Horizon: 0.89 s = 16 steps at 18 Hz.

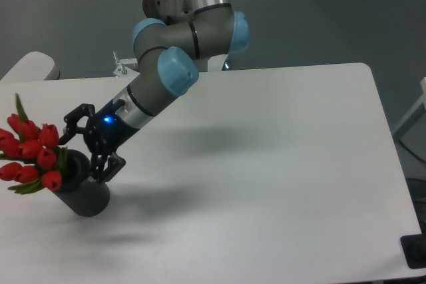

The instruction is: Insert the flowers into the vase

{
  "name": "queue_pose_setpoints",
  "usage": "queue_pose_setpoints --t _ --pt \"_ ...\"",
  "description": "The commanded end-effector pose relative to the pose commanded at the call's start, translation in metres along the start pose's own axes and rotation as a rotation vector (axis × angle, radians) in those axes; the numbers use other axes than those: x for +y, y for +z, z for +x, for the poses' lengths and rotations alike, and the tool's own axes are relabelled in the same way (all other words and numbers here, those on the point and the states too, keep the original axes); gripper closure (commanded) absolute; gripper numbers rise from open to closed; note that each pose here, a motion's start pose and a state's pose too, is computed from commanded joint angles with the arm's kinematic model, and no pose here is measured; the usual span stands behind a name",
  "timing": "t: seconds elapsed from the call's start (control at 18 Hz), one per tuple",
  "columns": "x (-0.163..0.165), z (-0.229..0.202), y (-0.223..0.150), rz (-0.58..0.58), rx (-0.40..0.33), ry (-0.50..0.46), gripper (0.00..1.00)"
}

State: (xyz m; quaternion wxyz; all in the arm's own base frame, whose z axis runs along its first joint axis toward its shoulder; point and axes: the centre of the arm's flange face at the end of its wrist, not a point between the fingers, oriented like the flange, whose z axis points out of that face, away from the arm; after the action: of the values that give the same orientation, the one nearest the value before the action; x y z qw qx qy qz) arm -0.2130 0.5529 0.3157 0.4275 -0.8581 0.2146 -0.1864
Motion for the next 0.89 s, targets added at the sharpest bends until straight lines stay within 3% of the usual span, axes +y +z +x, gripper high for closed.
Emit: queue_pose_setpoints --t 0.33,0.67,0.89 --pt "-0.001 -0.015 -0.059 -0.013 -0.123 0.039 0.0" --pt "-0.013 -0.059 -0.139 -0.168 -0.363 0.072 0.0" --pt "-0.016 -0.086 -0.182 -0.242 -0.482 0.071 0.0"
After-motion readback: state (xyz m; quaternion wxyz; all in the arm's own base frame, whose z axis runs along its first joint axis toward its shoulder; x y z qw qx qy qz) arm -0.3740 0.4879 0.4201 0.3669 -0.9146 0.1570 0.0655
